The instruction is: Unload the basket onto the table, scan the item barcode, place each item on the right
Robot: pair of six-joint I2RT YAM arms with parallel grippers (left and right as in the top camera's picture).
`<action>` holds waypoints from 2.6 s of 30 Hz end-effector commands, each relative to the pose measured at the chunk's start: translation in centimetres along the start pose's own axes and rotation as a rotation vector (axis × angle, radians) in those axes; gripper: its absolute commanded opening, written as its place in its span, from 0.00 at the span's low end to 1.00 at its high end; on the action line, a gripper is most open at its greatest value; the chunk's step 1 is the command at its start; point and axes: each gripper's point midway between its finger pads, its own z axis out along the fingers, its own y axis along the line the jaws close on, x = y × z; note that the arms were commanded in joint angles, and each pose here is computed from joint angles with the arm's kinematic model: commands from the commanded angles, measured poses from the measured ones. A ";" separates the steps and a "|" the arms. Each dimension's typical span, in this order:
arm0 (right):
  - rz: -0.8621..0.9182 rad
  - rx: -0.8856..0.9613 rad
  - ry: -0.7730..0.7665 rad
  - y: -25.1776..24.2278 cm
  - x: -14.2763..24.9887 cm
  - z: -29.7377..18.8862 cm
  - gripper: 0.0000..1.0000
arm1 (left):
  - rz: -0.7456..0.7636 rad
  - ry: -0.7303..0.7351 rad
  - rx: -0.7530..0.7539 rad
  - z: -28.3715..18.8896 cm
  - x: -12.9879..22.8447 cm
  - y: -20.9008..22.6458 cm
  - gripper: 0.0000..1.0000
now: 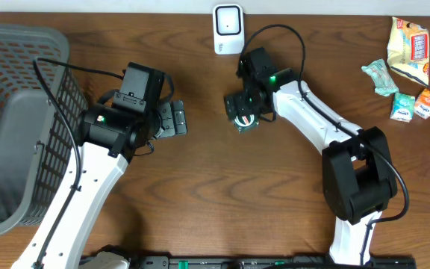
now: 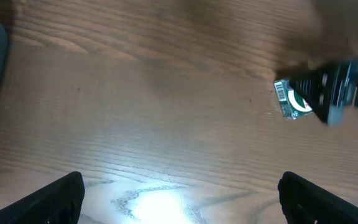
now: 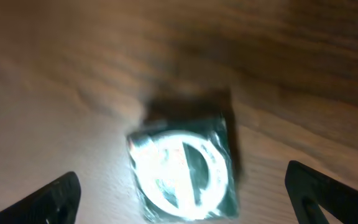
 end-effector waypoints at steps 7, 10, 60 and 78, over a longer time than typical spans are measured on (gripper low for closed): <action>0.399 -0.291 0.142 5.0 1.3 -0.4 0.90 | 0.008 -0.012 0.014 -0.4 -0.4 -0.4 0.98; 0.572 -0.255 0.200 4.3 2.1 -0.4 0.99 | 0.008 -0.012 0.014 -0.4 -0.3 -0.4 0.98; 1.031 0.284 0.024 -3.0 4.8 4.9 0.86 | 0.008 -0.012 0.014 -0.4 -0.3 -0.4 0.98; 0.740 0.350 0.147 -5.7 6.6 3.8 0.82 | 0.008 -0.012 0.014 -0.4 -0.4 -0.4 0.98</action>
